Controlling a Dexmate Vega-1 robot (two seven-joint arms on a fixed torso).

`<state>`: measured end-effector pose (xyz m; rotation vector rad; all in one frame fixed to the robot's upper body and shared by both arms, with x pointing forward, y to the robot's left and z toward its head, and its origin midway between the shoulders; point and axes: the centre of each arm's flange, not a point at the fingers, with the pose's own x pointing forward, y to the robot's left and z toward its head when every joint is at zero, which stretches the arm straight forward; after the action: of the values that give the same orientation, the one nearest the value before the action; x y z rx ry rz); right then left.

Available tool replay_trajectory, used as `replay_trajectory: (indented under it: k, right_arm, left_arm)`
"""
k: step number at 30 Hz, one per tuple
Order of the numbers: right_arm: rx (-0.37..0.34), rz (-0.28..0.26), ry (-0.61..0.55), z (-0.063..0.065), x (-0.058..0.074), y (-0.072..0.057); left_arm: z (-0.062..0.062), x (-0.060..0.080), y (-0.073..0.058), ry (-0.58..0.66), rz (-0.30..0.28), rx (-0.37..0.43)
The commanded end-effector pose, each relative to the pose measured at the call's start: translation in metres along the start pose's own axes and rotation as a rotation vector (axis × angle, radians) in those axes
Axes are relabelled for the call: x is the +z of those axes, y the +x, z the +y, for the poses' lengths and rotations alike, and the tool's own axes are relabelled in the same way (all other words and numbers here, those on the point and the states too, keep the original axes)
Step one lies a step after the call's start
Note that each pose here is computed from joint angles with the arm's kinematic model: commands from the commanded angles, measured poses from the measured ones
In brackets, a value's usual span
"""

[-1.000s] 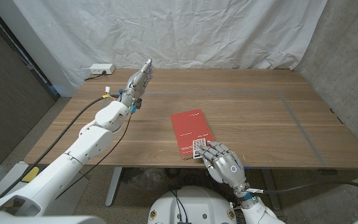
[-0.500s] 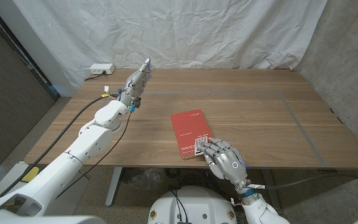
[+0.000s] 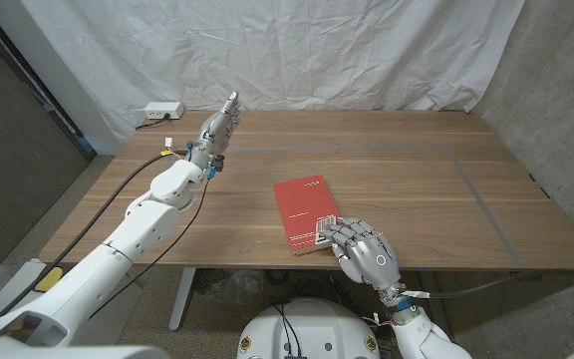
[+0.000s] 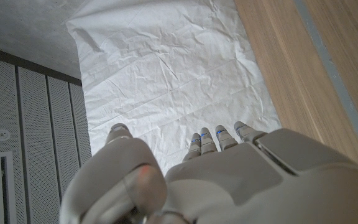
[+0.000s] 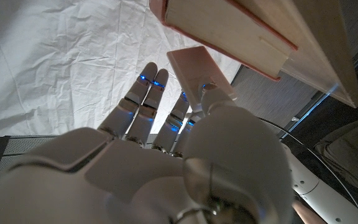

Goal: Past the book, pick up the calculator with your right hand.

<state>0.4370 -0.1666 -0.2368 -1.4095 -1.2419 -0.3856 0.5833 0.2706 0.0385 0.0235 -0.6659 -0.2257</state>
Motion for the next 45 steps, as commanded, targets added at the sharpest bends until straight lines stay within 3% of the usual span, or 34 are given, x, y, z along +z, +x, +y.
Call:
replay_trajectory:
  k: [1,11,19,38,45]
  right_arm:
    - [-0.015,0.01,0.025,-0.012,-0.007,0.005]
    - [-0.043,0.033,0.042,-0.021,-0.01,0.009]
    - [-0.047,0.012,0.04,-0.034,-0.02,0.018]
    - [-0.057,-0.069,0.056,-0.056,-0.062,0.041]
    - [-0.077,-0.046,0.074,-0.06,-0.061,0.051]
  left_arm:
    - [0.002,-0.001,-0.007,-0.014,-0.001,0.019]
    - [0.003,0.0,-0.01,-0.02,-0.004,0.044]
    - [0.001,0.003,-0.009,-0.024,-0.022,0.055]
    - [-0.011,0.004,-0.013,0.0,-0.054,0.108]
    - [0.007,0.014,-0.018,0.014,-0.038,0.087]
